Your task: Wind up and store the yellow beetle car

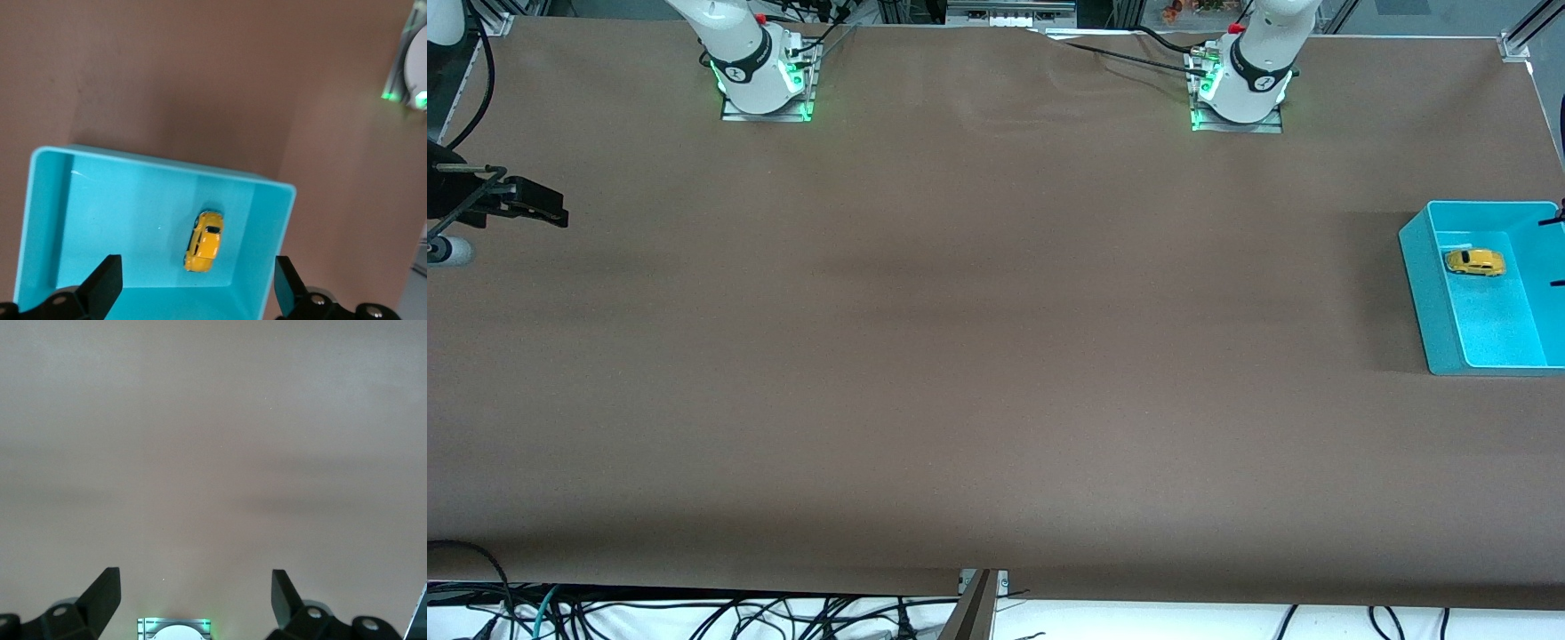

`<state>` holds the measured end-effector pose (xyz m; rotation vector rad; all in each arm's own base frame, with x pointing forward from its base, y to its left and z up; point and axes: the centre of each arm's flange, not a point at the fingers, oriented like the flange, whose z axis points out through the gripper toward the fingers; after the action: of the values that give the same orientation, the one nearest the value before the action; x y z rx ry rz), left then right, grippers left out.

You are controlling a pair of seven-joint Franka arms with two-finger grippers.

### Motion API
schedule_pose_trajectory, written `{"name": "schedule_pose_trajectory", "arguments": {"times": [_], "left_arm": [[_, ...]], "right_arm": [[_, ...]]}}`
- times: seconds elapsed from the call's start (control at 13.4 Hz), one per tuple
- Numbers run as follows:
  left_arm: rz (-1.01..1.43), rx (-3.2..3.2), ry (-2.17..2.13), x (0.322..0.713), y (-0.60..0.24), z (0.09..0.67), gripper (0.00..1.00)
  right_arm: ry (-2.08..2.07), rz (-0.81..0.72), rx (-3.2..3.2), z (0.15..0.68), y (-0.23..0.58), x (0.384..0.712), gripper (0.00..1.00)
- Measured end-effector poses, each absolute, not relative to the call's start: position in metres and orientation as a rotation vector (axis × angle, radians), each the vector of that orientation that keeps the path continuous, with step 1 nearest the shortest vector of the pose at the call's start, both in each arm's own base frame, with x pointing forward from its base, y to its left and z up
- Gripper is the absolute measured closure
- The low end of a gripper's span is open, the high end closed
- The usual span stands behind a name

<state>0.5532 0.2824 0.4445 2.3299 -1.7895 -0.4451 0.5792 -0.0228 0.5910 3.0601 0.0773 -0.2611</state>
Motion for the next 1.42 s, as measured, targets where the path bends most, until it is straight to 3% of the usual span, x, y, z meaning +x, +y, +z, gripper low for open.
{"name": "schedule_pose_trajectory", "arguments": {"times": [0.67,1.12,1.42], "left_arm": [[-0.452,2.7,-1.186,0.6,0.078,0.527,0.0],[-0.24,3.076,-0.682,0.596,-0.021,0.577,0.0],[-0.123,3.13,-0.292,0.566,-0.046,0.586,0.0]], "right_arm": [[0.081,-0.26,3.076,0.591,-0.02,0.579,0.0],[0.082,-0.263,3.076,0.59,-0.02,0.58,0.0],[0.082,-0.263,3.077,0.59,-0.02,0.58,0.0]]}}
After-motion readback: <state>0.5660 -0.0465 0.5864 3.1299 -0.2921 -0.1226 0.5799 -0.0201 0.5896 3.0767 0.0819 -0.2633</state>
